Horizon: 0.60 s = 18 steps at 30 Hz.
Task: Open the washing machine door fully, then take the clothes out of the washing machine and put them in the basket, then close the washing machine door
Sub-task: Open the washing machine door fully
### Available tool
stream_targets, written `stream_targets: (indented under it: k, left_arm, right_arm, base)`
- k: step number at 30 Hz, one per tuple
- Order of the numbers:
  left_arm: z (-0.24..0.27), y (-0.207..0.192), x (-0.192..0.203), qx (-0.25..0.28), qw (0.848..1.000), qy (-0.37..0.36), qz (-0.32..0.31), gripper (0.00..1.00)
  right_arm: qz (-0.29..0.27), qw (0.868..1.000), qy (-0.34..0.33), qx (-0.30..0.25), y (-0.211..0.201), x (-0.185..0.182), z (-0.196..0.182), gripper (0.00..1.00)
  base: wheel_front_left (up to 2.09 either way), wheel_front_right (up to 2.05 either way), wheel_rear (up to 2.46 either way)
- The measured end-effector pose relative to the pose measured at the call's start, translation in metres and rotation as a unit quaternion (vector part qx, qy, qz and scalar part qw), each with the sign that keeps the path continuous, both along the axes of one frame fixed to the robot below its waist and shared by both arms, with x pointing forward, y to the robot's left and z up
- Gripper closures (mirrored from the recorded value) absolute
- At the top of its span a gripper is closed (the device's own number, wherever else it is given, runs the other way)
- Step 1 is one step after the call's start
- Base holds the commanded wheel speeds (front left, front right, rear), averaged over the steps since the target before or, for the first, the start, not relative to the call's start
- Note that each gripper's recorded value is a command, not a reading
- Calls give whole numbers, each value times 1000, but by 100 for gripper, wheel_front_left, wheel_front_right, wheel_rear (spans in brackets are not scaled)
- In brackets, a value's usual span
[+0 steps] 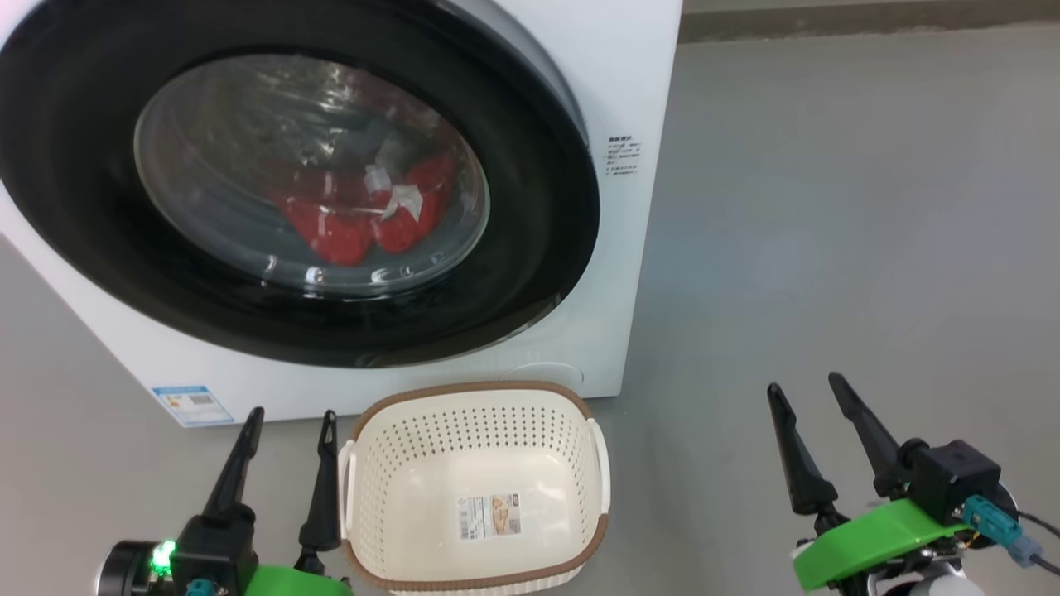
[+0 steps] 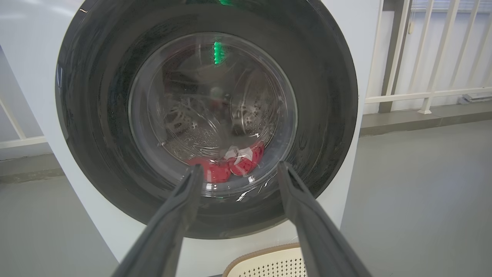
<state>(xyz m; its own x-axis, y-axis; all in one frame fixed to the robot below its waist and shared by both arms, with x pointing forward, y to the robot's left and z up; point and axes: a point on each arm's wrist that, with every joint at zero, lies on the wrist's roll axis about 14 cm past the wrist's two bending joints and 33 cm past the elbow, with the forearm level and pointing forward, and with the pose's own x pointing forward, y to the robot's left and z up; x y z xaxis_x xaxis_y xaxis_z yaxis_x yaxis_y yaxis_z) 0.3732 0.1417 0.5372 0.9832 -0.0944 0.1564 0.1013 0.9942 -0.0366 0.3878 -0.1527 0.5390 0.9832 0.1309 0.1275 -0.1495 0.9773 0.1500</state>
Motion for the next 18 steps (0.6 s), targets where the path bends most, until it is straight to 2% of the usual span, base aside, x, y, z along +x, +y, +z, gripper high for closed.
stream_targets:
  k: [15, 16, 17, 18]
  left_arm:
    - [-15, 10, 13, 1, 1000, 22, 13, 0]
    - [-17, 11, 13, 1, 1000, 23, 14, 0]
    - [-18, 11, 15, 2, 1000, 25, 14, 0]
    - [-18, 12, 16, 2, 1000, 25, 15, 0]
  right_arm:
    - [22, 1000, -3, 12, 17, 39, -5, 0]
    - [23, 1000, -3, 13, 18, 43, -6, 16]
    - [25, 1000, -3, 13, 19, 47, -6, 45]
    - [26, 1000, -3, 13, 21, 51, -7, 64]
  base:
    - [0, 0, 0]
    - [0, 0, 0]
    - [0, 0, 0]
    - [0, 0, 0]
